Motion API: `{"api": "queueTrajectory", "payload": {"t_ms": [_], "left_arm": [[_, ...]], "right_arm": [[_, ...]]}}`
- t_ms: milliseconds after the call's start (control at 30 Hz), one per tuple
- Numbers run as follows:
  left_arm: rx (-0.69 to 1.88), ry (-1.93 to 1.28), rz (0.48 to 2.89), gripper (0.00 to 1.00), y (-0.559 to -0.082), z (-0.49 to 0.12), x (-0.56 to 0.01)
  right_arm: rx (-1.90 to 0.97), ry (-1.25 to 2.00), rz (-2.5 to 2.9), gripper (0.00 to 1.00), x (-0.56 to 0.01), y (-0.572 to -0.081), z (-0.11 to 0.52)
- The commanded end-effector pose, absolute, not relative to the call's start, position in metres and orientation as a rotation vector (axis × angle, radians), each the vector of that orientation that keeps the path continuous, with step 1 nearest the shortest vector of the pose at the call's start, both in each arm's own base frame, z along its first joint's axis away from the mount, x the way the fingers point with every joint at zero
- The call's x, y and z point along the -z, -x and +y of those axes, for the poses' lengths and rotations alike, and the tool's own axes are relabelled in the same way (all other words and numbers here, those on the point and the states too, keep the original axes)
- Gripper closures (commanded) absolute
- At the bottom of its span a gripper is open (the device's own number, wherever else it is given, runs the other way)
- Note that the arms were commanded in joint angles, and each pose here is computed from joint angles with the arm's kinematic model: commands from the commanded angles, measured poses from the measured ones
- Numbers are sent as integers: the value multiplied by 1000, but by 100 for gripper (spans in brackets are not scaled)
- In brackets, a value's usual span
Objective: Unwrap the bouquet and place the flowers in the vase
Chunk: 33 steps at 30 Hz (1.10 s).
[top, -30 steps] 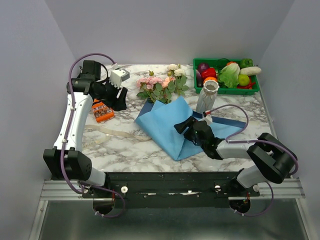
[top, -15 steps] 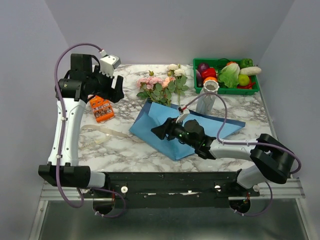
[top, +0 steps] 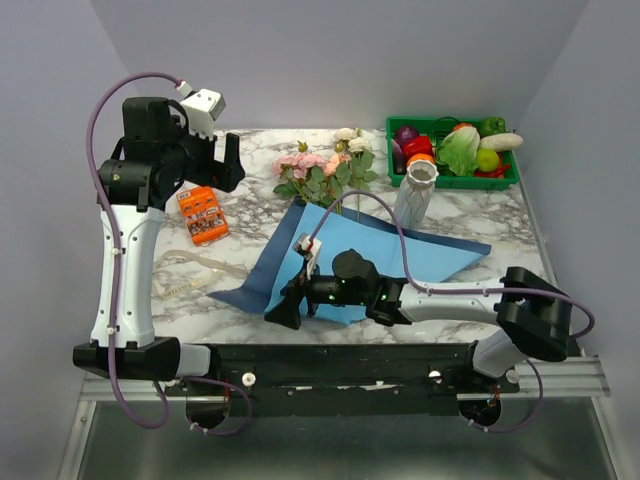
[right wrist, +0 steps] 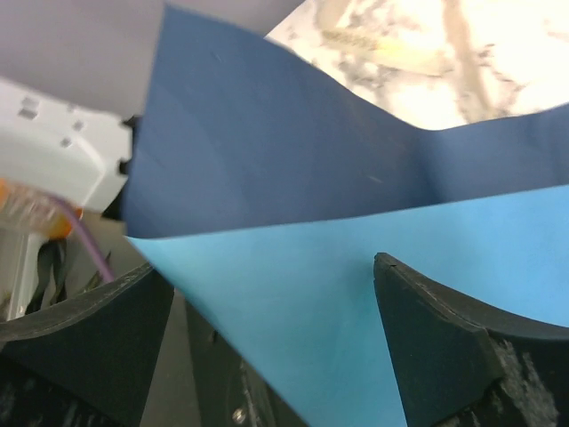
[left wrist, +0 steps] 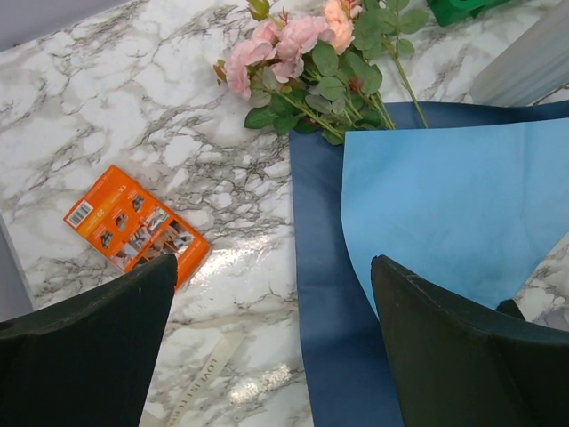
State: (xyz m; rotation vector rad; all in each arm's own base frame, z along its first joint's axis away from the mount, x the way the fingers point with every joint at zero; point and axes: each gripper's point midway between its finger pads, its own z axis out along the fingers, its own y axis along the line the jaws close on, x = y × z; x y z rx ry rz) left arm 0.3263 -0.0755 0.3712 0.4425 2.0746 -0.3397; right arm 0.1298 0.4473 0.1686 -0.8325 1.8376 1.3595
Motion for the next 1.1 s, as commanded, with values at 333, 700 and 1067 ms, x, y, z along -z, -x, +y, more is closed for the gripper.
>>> {"api": "queueTrajectory", "payload": {"t_ms": [333,700,1067], "left_arm": [[561,-698,2314,1,-331,-134,-241],[858,-890,2473,6,-340,-189,-152],[974,-829,2593,9,-344,-200,-103]], "right_arm": [[-920,548,1740,1,-261,-157,313],[-764,170,1647,16,-304,-178,206],[-773,129,1653,20,-308,-174,192]]}}
